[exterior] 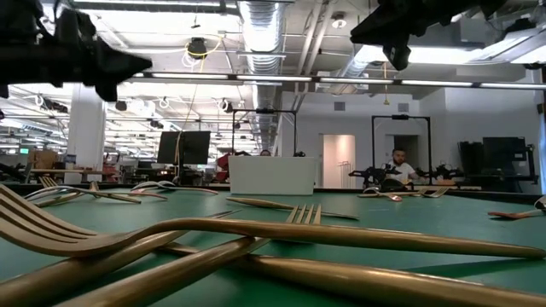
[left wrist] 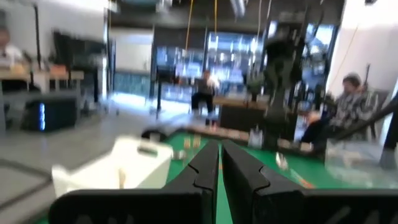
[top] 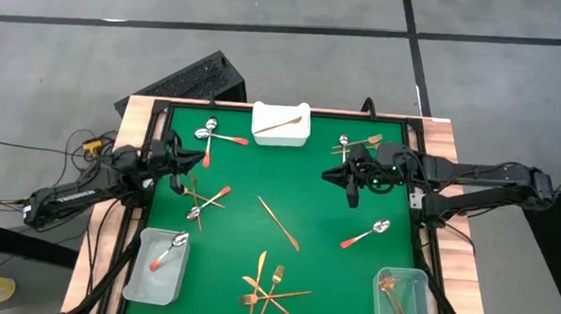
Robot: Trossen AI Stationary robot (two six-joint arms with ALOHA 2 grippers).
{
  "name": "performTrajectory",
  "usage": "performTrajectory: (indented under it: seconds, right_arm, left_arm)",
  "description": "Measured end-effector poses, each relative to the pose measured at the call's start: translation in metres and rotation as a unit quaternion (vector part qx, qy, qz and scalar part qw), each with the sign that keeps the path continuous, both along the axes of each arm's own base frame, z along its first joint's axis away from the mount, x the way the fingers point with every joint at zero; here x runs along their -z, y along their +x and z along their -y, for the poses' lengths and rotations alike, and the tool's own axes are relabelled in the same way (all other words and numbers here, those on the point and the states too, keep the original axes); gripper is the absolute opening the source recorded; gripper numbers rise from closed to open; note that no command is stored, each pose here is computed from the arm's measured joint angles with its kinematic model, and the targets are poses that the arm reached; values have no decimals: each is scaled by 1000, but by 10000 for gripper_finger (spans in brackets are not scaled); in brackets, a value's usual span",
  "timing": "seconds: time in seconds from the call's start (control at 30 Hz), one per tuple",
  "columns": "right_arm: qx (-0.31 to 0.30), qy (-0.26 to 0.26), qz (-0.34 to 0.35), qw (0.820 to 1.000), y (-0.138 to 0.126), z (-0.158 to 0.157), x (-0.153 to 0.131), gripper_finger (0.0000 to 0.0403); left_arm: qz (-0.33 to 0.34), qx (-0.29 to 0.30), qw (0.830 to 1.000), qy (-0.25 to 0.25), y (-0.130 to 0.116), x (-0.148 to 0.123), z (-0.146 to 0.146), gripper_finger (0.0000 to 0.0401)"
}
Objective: Sort silverware by color (type)
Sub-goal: Put the gold fork into the transparent bin
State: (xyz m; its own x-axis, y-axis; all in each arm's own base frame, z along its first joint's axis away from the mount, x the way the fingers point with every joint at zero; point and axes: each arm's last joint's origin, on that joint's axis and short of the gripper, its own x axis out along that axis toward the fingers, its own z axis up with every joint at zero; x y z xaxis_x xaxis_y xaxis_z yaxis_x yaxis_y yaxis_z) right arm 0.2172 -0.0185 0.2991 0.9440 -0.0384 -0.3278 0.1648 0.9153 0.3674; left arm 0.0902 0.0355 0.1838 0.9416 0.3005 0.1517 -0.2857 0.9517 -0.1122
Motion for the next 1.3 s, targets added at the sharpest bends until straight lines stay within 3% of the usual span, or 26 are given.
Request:
performTrajectory:
  seconds: [0.23,0.63,1.3]
  right_arm:
    - [5,-8,0,1000,0,5,0,65]
    - [4,-16,5,1000,0,6,-1,65]
    - [-7,-21,27,999,1,6,-5,65]
  left_arm:
    - [-53,32,996,-71,2,14,1,9]
    - [-55,-65,993,-80,0,16,-4,9]
    - [-56,-67,993,-80,0,16,-4,9]
